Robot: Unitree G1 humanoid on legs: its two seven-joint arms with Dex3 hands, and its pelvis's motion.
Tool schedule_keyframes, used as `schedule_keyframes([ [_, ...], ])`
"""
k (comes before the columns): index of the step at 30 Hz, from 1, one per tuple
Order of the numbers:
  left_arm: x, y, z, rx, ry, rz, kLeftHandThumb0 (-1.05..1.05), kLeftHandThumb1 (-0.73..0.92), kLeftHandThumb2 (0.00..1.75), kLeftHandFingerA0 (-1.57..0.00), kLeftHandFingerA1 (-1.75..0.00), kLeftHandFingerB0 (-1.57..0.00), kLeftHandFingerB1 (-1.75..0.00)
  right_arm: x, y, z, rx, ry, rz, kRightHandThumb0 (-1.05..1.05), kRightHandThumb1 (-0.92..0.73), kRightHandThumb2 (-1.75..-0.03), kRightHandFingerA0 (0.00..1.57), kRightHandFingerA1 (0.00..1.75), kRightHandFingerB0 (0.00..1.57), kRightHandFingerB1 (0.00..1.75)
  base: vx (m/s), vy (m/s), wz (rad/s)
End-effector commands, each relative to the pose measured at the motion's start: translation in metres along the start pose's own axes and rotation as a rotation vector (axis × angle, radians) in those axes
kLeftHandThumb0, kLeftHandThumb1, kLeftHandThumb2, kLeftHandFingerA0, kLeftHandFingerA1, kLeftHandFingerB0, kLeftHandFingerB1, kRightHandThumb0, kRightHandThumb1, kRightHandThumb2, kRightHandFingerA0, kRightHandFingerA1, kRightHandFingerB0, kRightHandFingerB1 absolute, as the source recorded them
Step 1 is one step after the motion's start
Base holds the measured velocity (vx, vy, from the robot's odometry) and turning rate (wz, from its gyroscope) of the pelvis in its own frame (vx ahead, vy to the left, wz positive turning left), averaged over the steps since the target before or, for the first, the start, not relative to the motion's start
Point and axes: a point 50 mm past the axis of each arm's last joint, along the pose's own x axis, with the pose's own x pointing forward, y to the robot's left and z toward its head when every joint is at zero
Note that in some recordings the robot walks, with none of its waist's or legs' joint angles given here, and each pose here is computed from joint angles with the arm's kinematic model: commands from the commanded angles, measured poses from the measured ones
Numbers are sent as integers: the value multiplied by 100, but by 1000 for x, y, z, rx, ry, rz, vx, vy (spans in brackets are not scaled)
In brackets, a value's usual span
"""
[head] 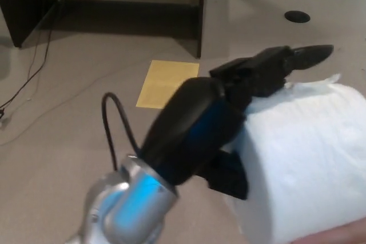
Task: A person is holding a toilet paper roll and the robot extends its left hand to grab the roll by inserting its thumb into the gap in the middle and brings its hand down by its side. Then it extends its arm again to hand the toilet paper roll back to the person.
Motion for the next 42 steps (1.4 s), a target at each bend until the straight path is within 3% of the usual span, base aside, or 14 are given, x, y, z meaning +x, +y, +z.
schedule_keyframes([
  [1,11,-12,6,-11,-22,35,-38,36,58,-44,-43,-28,-35,2,-15,9,18,-31,-26,-38,-66,-60,75,61,56,43,0,0,0],
  [6,14,-22,4,-28,-55,18,-33,42,53,-44,-38,-28,-30,5,-23,20,31,-58,-48,-39,-65,-60,73,56,55,42,0,0,0],
  [10,16,-29,6,-56,-44,-16,-33,59,58,-83,-49,-32,-31,7,-22,24,18,-57,-44,-37,-66,-60,73,57,57,42,0,0,0],
  [11,14,-29,6,-60,-46,-22,-31,69,60,-107,-85,-40,-33,7,-21,24,9,-58,-43,-36,-66,-60,74,56,57,42,0,0,0],
  [12,11,-29,6,-66,-47,-34,-27,72,61,-113,-102,-49,-35,7,-20,24,-4,-59,-42,-35,-65,-60,75,56,57,42,0,0,0],
  [13,9,-28,6,-69,-45,-39,-27,72,61,-113,-102,-49,-35,7,-18,24,-3,-57,-39,-35,-65,-60,75,56,57,42,0,0,0],
  [14,6,-28,6,-80,-42,-39,-19,74,64,-98,-136,-54,-37,7,-17,24,6,-55,-34,-34,-65,-59,75,57,57,42,0,0,0],
  [17,4,-26,3,-111,-32,16,-9,76,69,-89,-156,-71,-45,8,-21,29,-2,-73,-33,-38,-66,-60,75,60,57,42,0,0,0],
  [21,-4,-26,5,-82,-66,74,-8,76,70,-88,-151,-98,-61,7,-17,27,-8,-78,-28,-37,-66,-60,74,58,57,42,0,0,0],
  [23,-7,-26,5,-87,-57,84,-7,74,69,-92,-146,-99,-74,7,-16,25,-4,-74,-26,-36,-65,-60,73,56,57,42,0,0,0],
  [24,-7,-25,5,-87,-55,115,-7,73,70,-90,-150,-89,-111,7,-17,26,5,-73,-27,-36,-65,-60,73,58,56,42,0,0,0],
  [27,-3,-19,4,-45,-73,157,-5,69,77,-87,-159,-81,-133,9,-28,37,-20,-99,-55,-37,-66,-60,75,61,57,42,0,0,0],
  [30,-13,-19,5,-63,-63,174,-3,61,91,-93,-161,-81,-127,7,-24,28,-32,-80,-44,-38,-66,-60,76,55,56,41,0,0,0],
  [42,-50,12,-18,-63,8,263,1,66,85,-95,-145,-84,-120,7,-22,27,-16,-76,-43,-35,-66,-60,74,58,57,43,0,0,0],
])
